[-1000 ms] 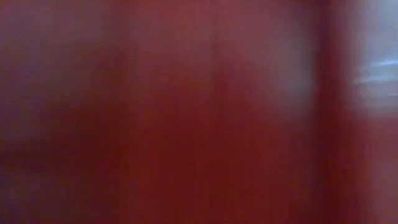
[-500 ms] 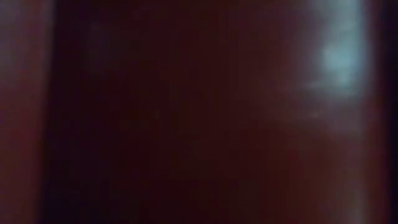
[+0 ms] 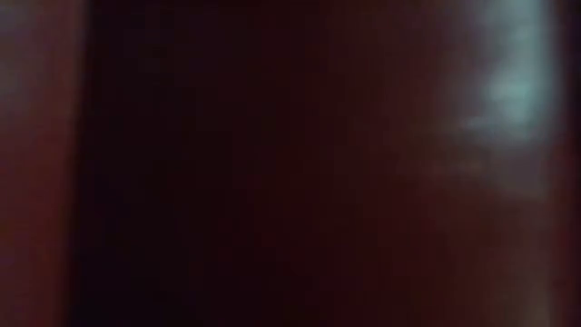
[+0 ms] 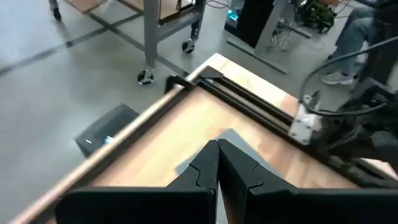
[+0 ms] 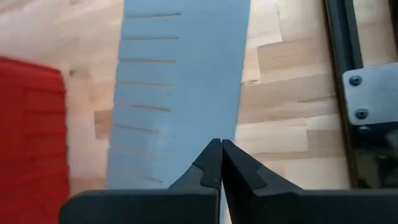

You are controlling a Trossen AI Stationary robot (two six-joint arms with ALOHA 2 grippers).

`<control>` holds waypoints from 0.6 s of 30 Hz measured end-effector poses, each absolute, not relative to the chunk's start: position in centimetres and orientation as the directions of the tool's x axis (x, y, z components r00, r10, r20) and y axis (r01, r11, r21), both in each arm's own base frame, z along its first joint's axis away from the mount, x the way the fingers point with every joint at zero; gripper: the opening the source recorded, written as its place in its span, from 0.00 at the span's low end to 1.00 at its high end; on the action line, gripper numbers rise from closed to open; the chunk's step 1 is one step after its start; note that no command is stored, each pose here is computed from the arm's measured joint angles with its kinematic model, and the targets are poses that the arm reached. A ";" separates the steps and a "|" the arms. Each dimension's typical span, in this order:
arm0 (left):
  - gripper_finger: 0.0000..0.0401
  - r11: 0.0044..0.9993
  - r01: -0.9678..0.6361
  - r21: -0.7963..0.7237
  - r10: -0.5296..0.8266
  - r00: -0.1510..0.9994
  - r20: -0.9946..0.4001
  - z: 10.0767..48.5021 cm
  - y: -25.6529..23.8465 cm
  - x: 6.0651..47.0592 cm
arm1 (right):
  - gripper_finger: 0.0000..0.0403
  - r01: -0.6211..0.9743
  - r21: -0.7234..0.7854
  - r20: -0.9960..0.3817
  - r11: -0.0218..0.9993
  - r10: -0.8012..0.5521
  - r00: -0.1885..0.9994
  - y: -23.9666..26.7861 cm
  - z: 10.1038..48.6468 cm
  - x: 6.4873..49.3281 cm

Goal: Sort blocks
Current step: Assemble the bin divider into the red bin

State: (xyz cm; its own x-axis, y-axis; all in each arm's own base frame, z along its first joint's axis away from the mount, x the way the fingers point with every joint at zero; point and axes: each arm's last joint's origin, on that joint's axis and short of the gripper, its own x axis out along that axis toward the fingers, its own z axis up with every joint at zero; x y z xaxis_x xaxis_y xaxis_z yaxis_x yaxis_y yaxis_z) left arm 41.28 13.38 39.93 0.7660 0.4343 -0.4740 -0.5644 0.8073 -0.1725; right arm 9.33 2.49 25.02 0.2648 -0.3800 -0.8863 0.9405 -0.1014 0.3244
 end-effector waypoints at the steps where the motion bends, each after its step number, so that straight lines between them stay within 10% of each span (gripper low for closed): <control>1: 0.00 0.811 -0.564 -0.153 0.441 0.762 -0.474 40.1 14.0 40.9 | 0.00 0.937 0.328 -0.887 -0.121 -0.382 0.261 2.3 24.8 9.5; 8: 0.00 0.830 -0.554 -0.065 0.359 0.619 -0.698 41.0 16.7 34.4 | 0.00 0.943 0.290 -0.933 -0.165 -0.267 0.241 0.9 24.0 11.0; 13: 0.00 0.873 -0.488 0.004 0.329 0.582 -0.744 43.7 15.8 29.3 | 0.00 0.852 0.522 -0.841 -0.020 -0.176 0.511 -1.1 22.0 14.7; 18: 0.00 0.875 -0.485 -0.004 0.334 0.607 -0.721 45.9 15.3 25.9 | 0.00 0.895 0.415 -0.894 -0.163 -0.255 0.368 -4.4 19.5 14.3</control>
State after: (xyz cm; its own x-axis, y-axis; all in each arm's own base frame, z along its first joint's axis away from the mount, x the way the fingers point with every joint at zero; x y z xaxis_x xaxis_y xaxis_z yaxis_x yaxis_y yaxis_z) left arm 25.92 15.25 45.85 0.6074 0.3339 -0.7208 -0.4850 0.8745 -0.0036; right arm 14.33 -4.38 19.53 0.3680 -0.2550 -0.8942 0.8951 -0.1631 0.4149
